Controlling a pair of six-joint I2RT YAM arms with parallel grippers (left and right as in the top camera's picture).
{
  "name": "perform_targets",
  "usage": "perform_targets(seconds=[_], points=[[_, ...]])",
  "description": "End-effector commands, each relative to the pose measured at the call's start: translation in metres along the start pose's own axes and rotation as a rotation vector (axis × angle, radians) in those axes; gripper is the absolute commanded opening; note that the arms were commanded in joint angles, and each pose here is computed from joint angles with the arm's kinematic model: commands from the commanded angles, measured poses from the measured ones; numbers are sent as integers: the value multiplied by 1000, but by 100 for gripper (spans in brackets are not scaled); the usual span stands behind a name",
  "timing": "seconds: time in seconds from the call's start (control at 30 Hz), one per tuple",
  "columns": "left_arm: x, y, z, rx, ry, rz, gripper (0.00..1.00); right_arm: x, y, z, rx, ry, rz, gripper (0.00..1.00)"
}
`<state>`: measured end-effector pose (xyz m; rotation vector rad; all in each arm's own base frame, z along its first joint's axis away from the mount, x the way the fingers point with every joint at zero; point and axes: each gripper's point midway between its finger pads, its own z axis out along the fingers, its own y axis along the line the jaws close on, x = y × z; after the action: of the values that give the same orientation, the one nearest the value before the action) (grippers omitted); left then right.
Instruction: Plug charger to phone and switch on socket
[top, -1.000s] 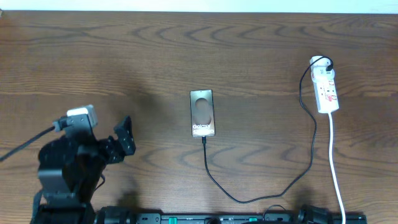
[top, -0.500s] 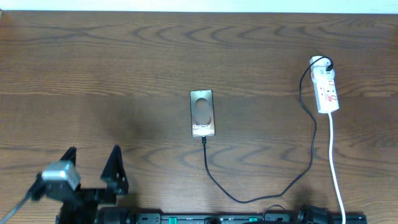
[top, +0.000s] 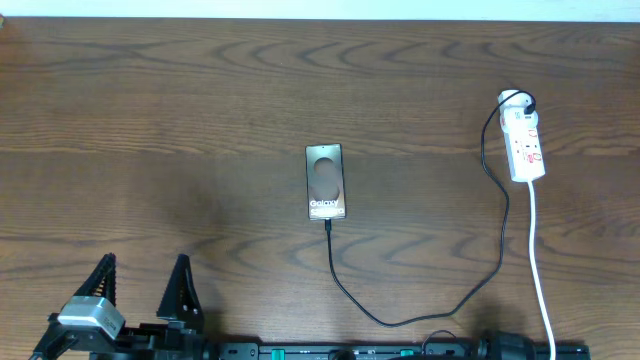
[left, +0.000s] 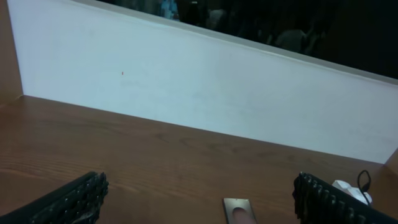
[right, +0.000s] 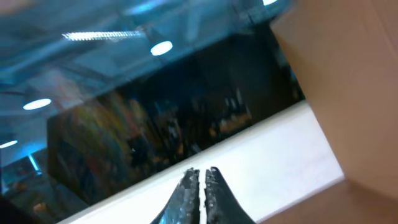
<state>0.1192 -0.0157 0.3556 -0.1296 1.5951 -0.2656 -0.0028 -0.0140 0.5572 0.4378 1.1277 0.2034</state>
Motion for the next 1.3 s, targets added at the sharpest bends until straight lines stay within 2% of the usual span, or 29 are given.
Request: perform_targets(seconds=[0.0, 0.07, 0.17, 0.33, 0.47, 0.63, 0.9, 1.27], points=[[-1, 2, -1, -15, -11, 7, 97, -13, -2, -14, 5, -63, -98, 9], [-1, 2, -1, -15, -11, 7, 97, -22, 0, -27, -3, -113, -159, 10], [-1, 2, -1, -15, -11, 7, 97, -30, 0, -56, -17, -173, -159, 1], [-1, 2, -1, -15, -11, 7, 97, -47, -13, -111, 16, -322, -133, 1], [-1, 2, -2, -14, -13, 7, 97, -50, -19, -132, 32, -373, -122, 1], [-1, 2, -2, -14, -14, 7, 97, -40, -14, -151, 21, -391, -126, 1], [-1, 2, -2, -14, -14, 7, 97, -31, -3, -173, -105, -386, -133, 1], [-1, 2, -2, -14, -14, 7, 97, -47, -21, -207, -268, -397, -103, 1]])
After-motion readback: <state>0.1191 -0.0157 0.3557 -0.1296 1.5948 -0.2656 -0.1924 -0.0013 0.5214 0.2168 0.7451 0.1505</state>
